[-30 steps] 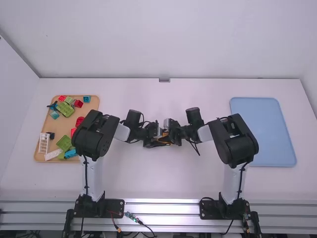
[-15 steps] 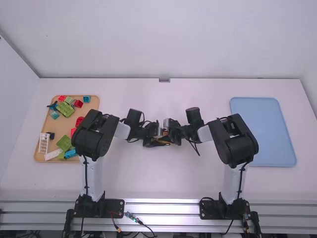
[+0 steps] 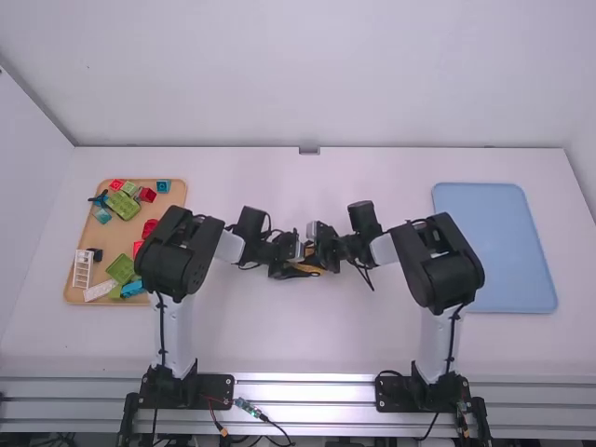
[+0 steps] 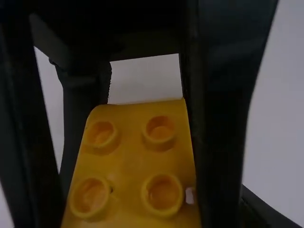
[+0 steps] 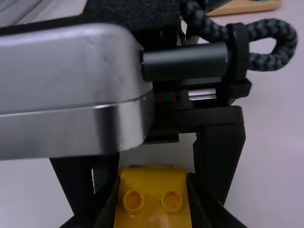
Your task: Assemble lego blocks to make yellow taxi
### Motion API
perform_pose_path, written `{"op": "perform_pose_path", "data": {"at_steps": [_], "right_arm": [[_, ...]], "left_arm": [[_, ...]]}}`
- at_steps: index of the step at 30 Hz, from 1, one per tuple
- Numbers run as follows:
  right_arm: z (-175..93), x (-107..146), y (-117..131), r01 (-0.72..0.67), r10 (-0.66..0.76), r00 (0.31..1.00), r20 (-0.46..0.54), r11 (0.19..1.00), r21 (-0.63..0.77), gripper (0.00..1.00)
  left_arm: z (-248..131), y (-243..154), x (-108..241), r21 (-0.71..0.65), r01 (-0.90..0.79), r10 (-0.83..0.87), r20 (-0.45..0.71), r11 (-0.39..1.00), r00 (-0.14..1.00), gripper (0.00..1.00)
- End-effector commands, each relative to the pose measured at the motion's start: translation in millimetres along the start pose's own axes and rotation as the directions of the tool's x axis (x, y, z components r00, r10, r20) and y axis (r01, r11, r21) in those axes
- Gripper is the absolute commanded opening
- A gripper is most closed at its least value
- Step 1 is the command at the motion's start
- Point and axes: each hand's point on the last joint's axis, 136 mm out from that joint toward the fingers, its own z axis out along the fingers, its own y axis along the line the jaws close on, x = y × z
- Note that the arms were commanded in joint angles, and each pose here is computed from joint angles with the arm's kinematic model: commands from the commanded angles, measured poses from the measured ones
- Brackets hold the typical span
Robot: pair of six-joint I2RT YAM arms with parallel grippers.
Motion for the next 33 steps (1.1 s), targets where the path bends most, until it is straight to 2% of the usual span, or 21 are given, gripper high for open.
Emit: {"op": "perform_pose_path", "data": {"at_steps": [1, 6, 10, 19, 33], "right_arm": [[6.9, 30.7, 2.4, -0.048, 0.049, 0.996, -0.078, 0.999, 0.019, 0.00], [2.8, 32.6, -0.1, -0.040, 0.042, 0.996, -0.078, 0.999, 0.029, 0.00], [2.9, 32.4, 0.5, -0.041, 0.043, 0.996, -0.076, 0.999, 0.026, 0.00], [-0.8, 27.6, 5.5, -0.008, 0.009, 0.996, -0.087, 1.000, 0.011, 0.00], [-1.5, 34.5, 7.5, -0.005, 0.008, 0.996, -0.088, 0.999, 0.044, 0.00]], "left_arm": [[5.7, -9.4, 40.0, -0.014, 0.049, -0.051, -0.136, 0.999, 0.989, 0.02], [5.5, -4.8, 40.0, -0.030, 0.045, -0.049, -0.141, 0.999, 0.989, 0.02], [3.2, 10.2, 48.4, -0.116, 0.107, -0.128, -0.188, 0.987, 0.974, 0.02], [3.2, 10.2, 48.2, -0.113, 0.095, -0.115, -0.188, 0.989, 0.975, 0.02], [3.9, 10.4, 44.2, -0.109, 0.102, -0.120, -0.167, 0.989, 0.979, 0.02]]}}
